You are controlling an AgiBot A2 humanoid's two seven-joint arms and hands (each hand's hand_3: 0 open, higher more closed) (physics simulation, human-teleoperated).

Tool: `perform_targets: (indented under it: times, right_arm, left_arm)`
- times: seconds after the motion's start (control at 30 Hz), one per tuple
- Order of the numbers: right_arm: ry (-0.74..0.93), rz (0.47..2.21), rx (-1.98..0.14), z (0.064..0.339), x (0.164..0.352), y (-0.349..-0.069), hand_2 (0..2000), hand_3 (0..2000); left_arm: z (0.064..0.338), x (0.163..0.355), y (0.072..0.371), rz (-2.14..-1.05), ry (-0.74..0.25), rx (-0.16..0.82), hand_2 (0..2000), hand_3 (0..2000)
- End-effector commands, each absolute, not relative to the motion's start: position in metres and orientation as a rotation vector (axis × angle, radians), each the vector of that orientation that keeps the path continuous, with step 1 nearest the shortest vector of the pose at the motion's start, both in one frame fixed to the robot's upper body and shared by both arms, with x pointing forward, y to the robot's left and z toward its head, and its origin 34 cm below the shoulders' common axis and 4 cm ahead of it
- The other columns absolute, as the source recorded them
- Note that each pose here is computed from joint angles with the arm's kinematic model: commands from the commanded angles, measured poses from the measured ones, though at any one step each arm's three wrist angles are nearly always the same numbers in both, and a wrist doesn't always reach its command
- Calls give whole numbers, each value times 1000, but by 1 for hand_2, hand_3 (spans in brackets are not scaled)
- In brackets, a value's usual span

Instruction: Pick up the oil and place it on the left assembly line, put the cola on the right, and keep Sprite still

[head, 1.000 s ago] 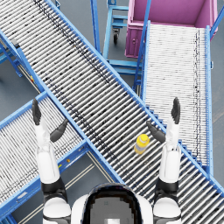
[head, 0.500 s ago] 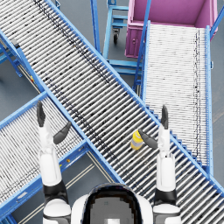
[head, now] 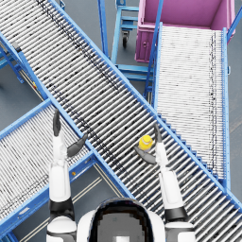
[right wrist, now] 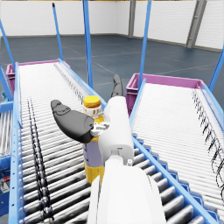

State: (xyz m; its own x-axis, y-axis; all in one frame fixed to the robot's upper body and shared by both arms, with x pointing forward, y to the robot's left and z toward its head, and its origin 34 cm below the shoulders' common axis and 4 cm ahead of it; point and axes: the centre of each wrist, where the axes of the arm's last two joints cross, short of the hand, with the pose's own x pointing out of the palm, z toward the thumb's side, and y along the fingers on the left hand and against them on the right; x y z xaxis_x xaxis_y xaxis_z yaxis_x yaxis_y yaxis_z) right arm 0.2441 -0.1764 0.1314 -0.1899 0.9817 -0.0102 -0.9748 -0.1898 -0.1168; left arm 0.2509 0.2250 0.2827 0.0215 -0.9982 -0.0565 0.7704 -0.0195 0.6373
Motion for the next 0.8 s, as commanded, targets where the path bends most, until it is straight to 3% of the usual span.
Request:
perform_targets:
  times: [0.03, 0.43, 0.6, 0.63, 0.67, 0.8]
  right_arm:
    - [-18, 1764, -20, 108, 255, -172, 0, 0]
    - [142, 1769, 144, 63, 291, -151, 0, 0]
    - [182, 1780, 177, 56, 302, -141, 0, 0]
    - [166, 1773, 171, 59, 302, -142, 1361, 327]
    - [161, 1762, 171, 60, 303, -143, 2000, 653]
    - [127, 1809, 149, 69, 303, -145, 2000, 1960]
  left_arm:
    - [281, 256, 227, -1495, -482, 575, 0, 0]
    - [277, 263, 234, -1468, -472, 543, 0, 0]
    - [276, 262, 235, -1462, -473, 538, 0, 0]
    - [272, 262, 233, -1471, -464, 528, 0, 0]
    - [272, 262, 234, -1469, -465, 527, 0, 0]
    - [271, 259, 232, -1473, -466, 526, 0, 0]
